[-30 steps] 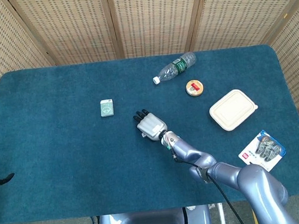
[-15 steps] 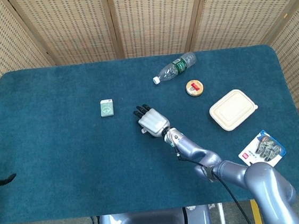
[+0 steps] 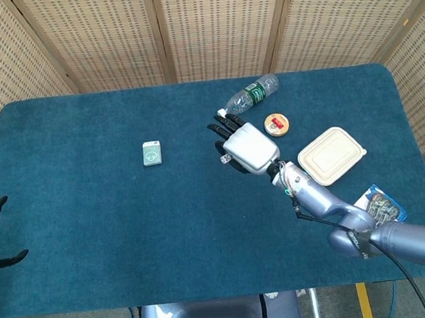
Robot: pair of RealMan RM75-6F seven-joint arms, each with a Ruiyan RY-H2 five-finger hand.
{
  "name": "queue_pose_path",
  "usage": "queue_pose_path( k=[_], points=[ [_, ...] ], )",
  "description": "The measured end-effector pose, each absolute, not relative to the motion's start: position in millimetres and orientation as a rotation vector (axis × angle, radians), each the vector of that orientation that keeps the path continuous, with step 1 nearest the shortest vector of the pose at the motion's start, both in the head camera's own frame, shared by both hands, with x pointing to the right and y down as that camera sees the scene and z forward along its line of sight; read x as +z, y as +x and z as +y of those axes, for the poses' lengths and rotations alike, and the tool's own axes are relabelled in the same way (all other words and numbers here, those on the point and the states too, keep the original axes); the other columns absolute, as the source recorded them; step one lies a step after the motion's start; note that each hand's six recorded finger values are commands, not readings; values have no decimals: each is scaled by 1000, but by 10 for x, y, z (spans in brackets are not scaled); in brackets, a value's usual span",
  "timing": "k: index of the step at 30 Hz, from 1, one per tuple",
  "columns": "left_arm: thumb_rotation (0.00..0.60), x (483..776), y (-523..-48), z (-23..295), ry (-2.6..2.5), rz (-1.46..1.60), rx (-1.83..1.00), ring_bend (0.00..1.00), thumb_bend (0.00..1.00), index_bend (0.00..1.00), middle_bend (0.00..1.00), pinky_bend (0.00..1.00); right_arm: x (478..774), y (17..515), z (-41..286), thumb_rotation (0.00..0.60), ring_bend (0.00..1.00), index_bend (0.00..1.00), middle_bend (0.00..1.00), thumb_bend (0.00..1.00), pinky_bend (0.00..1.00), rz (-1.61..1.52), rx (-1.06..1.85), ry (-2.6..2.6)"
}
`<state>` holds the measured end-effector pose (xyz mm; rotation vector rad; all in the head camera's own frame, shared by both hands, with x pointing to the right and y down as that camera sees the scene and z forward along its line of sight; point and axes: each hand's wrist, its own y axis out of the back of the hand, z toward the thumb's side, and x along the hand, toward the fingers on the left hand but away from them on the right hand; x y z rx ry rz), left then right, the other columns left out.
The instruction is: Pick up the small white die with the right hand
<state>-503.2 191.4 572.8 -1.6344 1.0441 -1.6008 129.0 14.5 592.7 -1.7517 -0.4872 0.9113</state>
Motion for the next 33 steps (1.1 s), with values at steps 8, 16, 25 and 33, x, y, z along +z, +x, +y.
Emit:
queue_pose_path(
  k=[8, 16, 25, 33],
  points=[
    [600, 5717, -5053, 1932, -1635, 1052, -1603, 0, 0, 0, 0, 0, 5822, 1461, 68, 600, 40, 0, 81, 234, 115, -541, 1011, -1735],
    [600, 5690, -5083, 1935, -1632, 1067, -1600, 0, 0, 0, 0, 0, 5615, 1850, 93, 600, 23, 0, 62, 234, 115, -651, 1054, -1731],
    [600, 5652, -5081, 1973, -1634, 1069, -1585, 0, 0, 0, 0, 0, 5578, 2766, 415, 600, 0, 0, 32, 114, 115, -822, 1121, -1650],
    [600, 5624, -5031, 2011, -1612, 1054, -1556, 0, 0, 0, 0, 0, 5726, 3864, 1174, 600, 0, 0, 0, 0, 81, -1063, 1280, -1603]
  ],
)
